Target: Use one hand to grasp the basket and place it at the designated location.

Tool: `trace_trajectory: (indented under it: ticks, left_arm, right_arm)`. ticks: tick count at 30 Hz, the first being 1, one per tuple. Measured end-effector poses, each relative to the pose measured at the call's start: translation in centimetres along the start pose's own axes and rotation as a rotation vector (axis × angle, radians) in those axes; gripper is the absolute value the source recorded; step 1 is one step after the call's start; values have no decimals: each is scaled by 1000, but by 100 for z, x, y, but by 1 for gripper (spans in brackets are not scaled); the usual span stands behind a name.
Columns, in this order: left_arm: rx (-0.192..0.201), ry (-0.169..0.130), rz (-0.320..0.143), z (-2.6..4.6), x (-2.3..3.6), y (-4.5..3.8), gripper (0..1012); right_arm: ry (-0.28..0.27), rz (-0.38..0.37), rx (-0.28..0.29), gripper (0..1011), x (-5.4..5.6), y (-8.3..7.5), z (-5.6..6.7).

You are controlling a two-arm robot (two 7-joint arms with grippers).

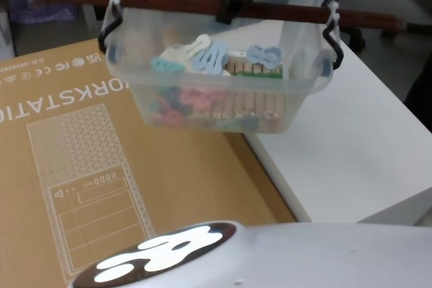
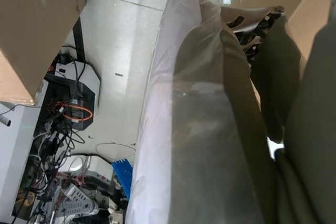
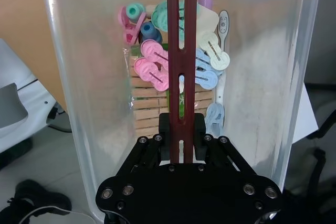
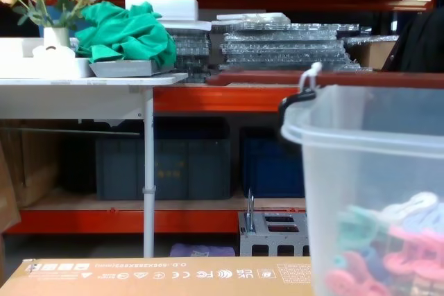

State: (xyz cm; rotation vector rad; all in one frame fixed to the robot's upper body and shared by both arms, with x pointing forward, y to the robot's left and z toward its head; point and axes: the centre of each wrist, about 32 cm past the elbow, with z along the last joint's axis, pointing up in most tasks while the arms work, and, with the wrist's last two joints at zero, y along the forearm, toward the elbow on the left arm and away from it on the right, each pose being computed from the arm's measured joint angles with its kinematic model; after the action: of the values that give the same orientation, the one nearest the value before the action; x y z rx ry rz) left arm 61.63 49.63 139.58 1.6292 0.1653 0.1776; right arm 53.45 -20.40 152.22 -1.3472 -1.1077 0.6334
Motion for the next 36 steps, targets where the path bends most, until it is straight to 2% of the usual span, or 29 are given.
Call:
trace_trajectory:
  ticks: [3, 6, 9, 10, 15, 19, 26, 30, 36]
  left_arm:
    - [0, 0, 0, 0, 0, 0, 0]
    - [0, 0, 0, -1, 0, 0, 0]
    - [0, 1, 0, -3, 0, 0, 0]
    - [0, 0, 0, -1, 0, 0, 0]
    - [0, 0, 0, -1, 0, 0, 0]
    - [0, 0, 0, 1, 0, 0, 0]
    - [0, 0, 0, -1, 0, 0, 0]
    - [0, 0, 0, 0, 0, 0, 0]
    - [0, 0, 0, 0, 0, 0, 0]
  right_arm:
    - [-37, 1, 4, 233, 65, 18, 68]
    - [-104, 0, 11, 233, 159, 44, 190]
    - [-135, 0, 14, 233, 190, 55, 241]
    - [-170, 0, 16, 233, 227, 68, 306]
    - [-245, -4, 17, 233, 296, 86, 447]
    - [-344, -25, 36, 233, 348, 104, 583]
    - [-458, -43, 57, 233, 381, 160, 728]
    - [-519, -66, 69, 233, 367, 253, 847]
    - [-528, -102, 70, 233, 326, 349, 912]
